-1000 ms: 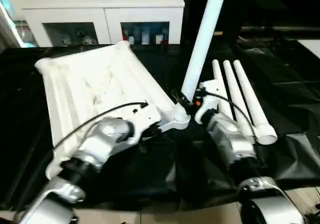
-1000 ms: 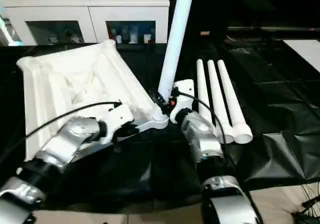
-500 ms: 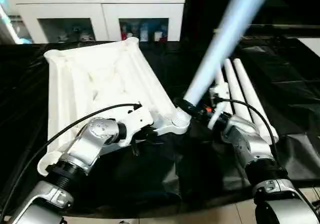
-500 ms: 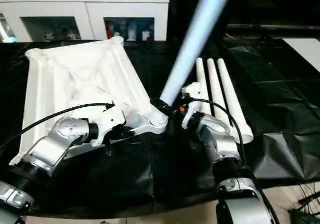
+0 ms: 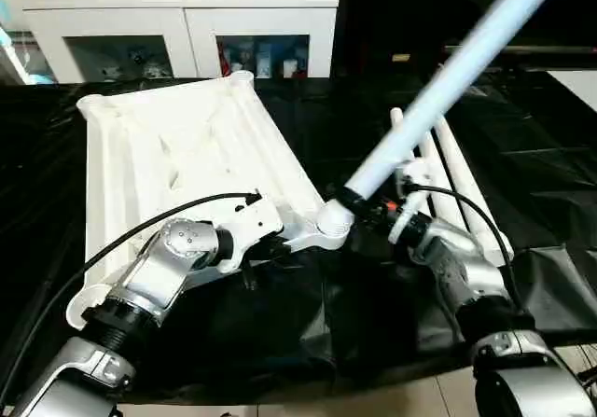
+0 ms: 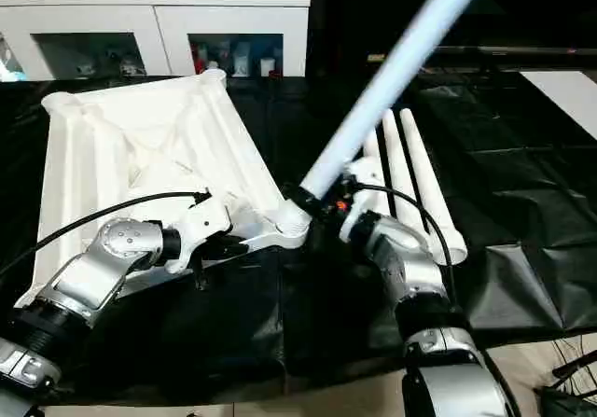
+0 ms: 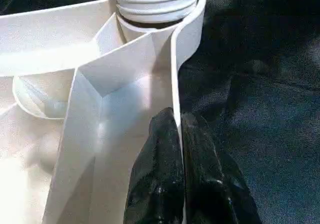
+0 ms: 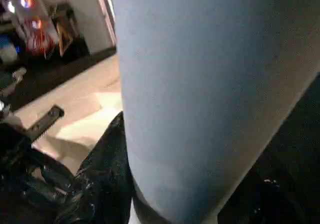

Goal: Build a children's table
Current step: Rotate leg to tighten

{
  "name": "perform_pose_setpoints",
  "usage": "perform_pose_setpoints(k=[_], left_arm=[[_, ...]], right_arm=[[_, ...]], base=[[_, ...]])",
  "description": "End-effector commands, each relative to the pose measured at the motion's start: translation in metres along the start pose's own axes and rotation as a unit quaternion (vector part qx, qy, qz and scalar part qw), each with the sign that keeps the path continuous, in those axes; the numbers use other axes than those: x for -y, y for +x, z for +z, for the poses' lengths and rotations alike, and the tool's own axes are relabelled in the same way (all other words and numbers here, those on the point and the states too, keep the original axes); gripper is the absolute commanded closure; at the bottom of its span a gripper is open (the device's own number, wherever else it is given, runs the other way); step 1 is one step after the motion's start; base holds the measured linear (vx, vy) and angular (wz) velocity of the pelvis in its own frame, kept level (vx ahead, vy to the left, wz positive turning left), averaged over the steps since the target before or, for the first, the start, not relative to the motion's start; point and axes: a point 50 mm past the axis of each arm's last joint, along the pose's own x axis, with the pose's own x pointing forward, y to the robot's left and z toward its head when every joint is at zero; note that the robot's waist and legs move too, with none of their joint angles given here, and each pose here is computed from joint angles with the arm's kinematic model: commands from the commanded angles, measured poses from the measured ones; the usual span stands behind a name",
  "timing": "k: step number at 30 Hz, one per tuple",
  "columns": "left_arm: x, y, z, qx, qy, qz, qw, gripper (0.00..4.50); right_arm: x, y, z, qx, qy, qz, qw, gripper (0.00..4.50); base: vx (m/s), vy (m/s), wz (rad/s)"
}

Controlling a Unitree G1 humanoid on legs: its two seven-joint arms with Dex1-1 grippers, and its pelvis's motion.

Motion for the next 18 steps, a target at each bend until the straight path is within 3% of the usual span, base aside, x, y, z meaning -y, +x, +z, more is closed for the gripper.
perform_pose_setpoints(k=[1,7,9,11,18], left_arm=[[-0.002,-0.009,-0.015,-0.036,-0.003,0.003,0.999,4.5],[-0.001,-0.008,-0.016,-0.044,0.001,-0.007,0.999,4.5],[-0.001,-0.008,-0.016,-0.044,0.001,-0.007,0.999,4.5],[0.001,-0.007,-0.016,-0.045,0.0,-0.013,0.999,4.5],[0.004,-0.006,-0.017,-0.048,0.0,-0.019,0.999,4.5]], right_arm=[[0.012,-0.029,-0.038,-0.132,-0.003,-0.039,0.99,2.66],[0.017,-0.024,-0.025,-0.176,-0.037,-0.009,0.984,2.66],[0.017,-0.024,-0.025,-0.176,-0.037,-0.009,0.984,2.66],[0.014,-0.021,-0.021,-0.216,-0.039,0.042,0.975,2.66],[0.006,-0.019,-0.022,-0.259,-0.029,0.112,0.959,2.66]], base=[[0.0,0.0,0.0],[0.0,0.0,0.0],[0.0,0.0,0.0],[0.0,0.0,0.0],[0.0,0.0,0.0]])
